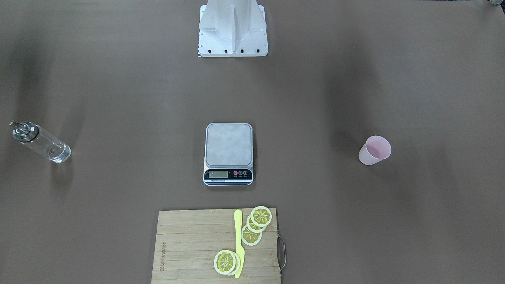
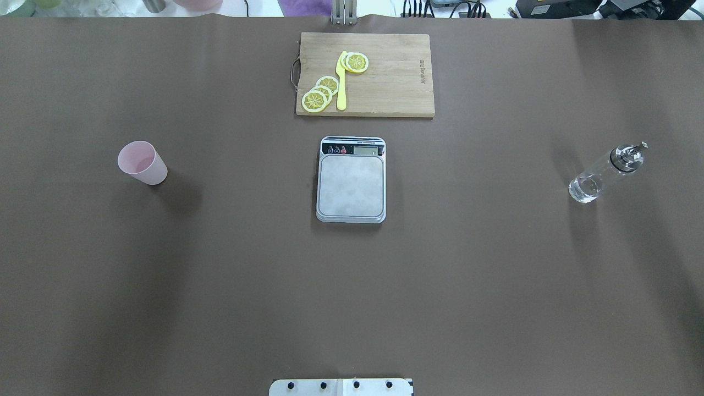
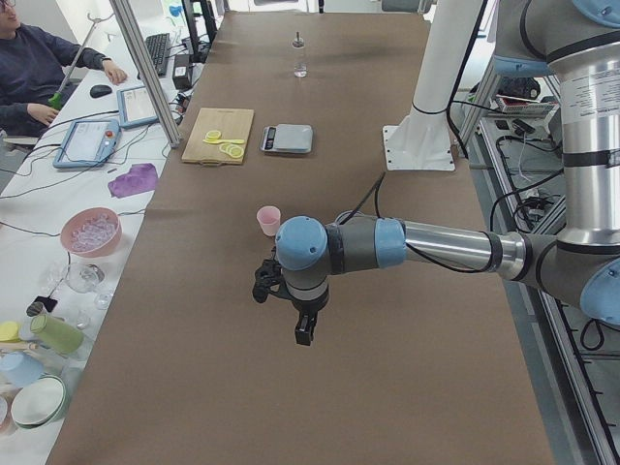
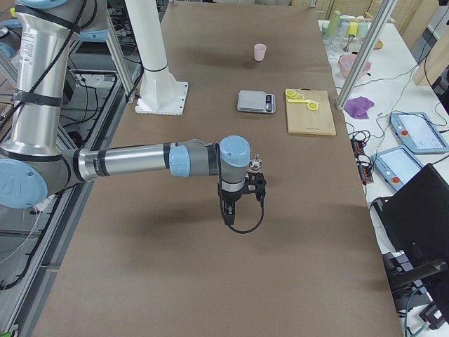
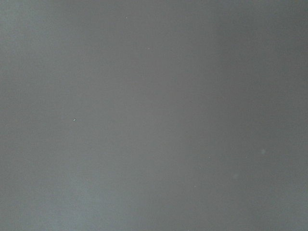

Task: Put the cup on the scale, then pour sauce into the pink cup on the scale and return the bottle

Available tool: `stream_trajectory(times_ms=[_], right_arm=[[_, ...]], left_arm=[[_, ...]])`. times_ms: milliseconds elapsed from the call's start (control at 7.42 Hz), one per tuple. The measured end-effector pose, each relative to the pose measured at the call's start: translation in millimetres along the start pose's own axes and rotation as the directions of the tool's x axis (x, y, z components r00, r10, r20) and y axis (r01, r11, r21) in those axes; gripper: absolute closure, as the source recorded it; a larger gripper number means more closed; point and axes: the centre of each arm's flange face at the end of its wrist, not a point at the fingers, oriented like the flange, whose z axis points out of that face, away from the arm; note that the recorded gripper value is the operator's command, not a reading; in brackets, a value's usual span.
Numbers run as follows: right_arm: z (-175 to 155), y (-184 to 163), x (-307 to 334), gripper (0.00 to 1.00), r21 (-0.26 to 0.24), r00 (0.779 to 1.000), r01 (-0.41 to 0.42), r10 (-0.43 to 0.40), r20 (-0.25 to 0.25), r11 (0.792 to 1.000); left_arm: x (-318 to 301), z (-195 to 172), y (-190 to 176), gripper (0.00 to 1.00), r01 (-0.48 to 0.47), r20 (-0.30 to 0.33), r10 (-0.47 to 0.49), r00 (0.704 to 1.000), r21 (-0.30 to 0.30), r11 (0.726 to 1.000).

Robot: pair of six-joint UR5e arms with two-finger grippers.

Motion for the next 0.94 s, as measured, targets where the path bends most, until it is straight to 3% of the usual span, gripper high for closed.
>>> stream_trajectory(times_ms=[943], right_arm=[[-4.9,-8.6,-5.6,0.0,0.014,1.0,0.015,-0.015,-0.003,1.0]], left_arm=[[2.4,-3.9,-6.9,0.02,-0.067,0.014,0.066,0.998,0.029,0.997]])
